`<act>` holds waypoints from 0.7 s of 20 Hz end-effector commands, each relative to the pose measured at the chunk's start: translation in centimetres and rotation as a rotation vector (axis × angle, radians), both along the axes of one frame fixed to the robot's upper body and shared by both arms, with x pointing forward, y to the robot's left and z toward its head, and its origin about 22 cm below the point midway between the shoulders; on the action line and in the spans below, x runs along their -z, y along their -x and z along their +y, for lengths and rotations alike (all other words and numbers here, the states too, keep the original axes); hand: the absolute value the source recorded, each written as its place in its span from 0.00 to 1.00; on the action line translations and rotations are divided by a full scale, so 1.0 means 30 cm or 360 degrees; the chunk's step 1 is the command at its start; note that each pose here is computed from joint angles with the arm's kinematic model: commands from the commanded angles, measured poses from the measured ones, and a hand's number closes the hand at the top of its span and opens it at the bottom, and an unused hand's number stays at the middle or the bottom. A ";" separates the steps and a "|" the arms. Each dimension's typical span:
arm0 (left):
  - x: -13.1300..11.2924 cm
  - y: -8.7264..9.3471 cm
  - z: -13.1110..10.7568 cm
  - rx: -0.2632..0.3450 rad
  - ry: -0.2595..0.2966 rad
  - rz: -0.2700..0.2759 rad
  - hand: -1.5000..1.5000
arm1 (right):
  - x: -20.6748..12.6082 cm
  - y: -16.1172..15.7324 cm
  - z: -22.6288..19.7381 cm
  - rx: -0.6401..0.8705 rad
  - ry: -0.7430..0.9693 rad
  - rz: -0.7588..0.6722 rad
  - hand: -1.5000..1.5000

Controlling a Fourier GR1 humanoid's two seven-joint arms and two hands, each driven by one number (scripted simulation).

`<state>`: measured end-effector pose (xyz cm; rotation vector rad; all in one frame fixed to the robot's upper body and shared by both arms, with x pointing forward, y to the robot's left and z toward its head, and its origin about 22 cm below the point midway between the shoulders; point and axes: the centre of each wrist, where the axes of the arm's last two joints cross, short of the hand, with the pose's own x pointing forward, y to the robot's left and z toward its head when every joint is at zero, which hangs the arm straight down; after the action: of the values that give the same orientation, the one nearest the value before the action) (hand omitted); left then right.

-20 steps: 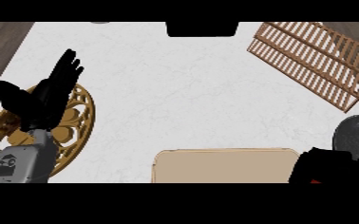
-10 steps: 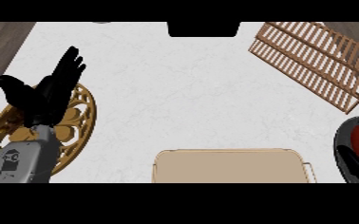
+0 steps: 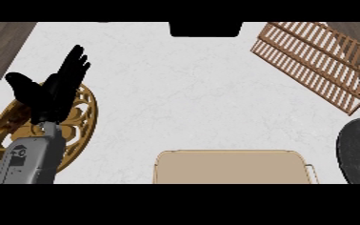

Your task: Pick the tomato from the tray and place it in the tiered shelf

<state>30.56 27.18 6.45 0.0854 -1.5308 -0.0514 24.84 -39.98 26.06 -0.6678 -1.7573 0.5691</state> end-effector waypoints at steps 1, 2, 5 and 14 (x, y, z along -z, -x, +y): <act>0.009 0.018 0.014 0.0003 0.0001 -0.0011 0.50 | -0.005 -0.038 -0.191 0.0064 -0.0091 -0.0030 1.00; -0.002 -0.017 0.022 -0.0004 -0.0017 -0.0009 0.50 | -0.011 -0.066 -0.181 0.0058 -0.0075 0.0010 1.00; -0.032 0.020 0.006 0.0029 -0.0010 0.0002 0.50 | 0.025 -0.098 -0.248 0.0057 -0.0082 0.0002 1.00; 0.016 0.014 0.028 0.0020 -0.0014 -0.0001 0.50 | 0.075 -0.222 -0.333 0.0072 -0.0035 -0.0018 1.00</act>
<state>30.40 27.86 7.02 0.0817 -1.5281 -0.0645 30.37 -48.71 23.91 -0.6833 -1.7395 0.5109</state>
